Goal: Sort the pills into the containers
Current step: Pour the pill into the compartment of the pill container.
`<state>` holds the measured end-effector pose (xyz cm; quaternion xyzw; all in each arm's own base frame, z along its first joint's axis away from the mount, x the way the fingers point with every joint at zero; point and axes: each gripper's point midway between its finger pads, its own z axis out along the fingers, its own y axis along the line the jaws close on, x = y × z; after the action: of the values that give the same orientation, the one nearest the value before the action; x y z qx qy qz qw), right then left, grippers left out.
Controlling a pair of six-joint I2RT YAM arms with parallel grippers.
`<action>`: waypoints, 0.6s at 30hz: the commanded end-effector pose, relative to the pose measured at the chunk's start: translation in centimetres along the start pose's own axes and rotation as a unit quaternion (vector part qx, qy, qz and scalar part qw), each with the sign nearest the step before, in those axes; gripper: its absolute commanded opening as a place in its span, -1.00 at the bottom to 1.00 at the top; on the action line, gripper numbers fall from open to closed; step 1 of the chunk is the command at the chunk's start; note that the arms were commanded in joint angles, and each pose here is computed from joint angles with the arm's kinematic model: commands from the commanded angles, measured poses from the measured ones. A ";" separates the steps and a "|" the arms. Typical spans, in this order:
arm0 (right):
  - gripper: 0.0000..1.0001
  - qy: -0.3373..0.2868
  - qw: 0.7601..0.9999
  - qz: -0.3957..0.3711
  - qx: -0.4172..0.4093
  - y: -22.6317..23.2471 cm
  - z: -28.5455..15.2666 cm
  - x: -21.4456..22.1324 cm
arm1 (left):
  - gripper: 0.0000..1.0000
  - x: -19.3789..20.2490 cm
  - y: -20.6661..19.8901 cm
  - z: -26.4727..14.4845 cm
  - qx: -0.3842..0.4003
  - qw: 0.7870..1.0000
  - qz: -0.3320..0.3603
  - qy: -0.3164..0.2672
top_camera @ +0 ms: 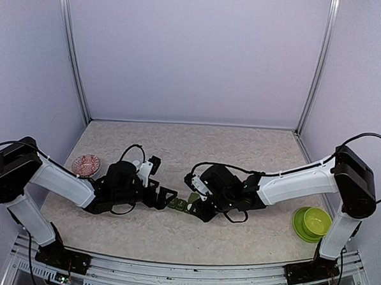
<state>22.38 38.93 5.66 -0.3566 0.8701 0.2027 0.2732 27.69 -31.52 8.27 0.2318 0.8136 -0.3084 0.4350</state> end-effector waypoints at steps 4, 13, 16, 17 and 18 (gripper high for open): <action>-0.71 0.020 1.000 0.012 0.000 -0.4 0.5 -0.1 | 0.97 -1.0 -0.1 -0.1 -0.002 1.000 0.007 -0.012; -0.68 0.038 0.999 0.012 -0.003 -0.3 1.1 0.3 | 0.98 -1.0 -0.1 -0.1 -0.002 1.000 0.007 -0.012; -0.67 0.038 0.999 0.010 -0.005 -0.2 1.1 0.2 | 0.97 -0.9 0.0 -0.1 -0.003 1.000 0.007 -0.011; -0.67 0.037 0.999 0.009 -0.006 -0.2 1.1 0.1 | 0.97 -0.9 0.0 -0.1 -0.003 1.000 0.007 -0.011; -0.66 0.035 0.999 0.009 -0.006 -0.1 1.0 -0.1 | 0.97 -0.9 0.0 -0.1 -0.003 1.000 0.007 -0.011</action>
<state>22.63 39.37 4.99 -0.3591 0.8775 0.1997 0.2472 27.69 -31.52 8.27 0.2317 0.8137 -0.3081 0.4350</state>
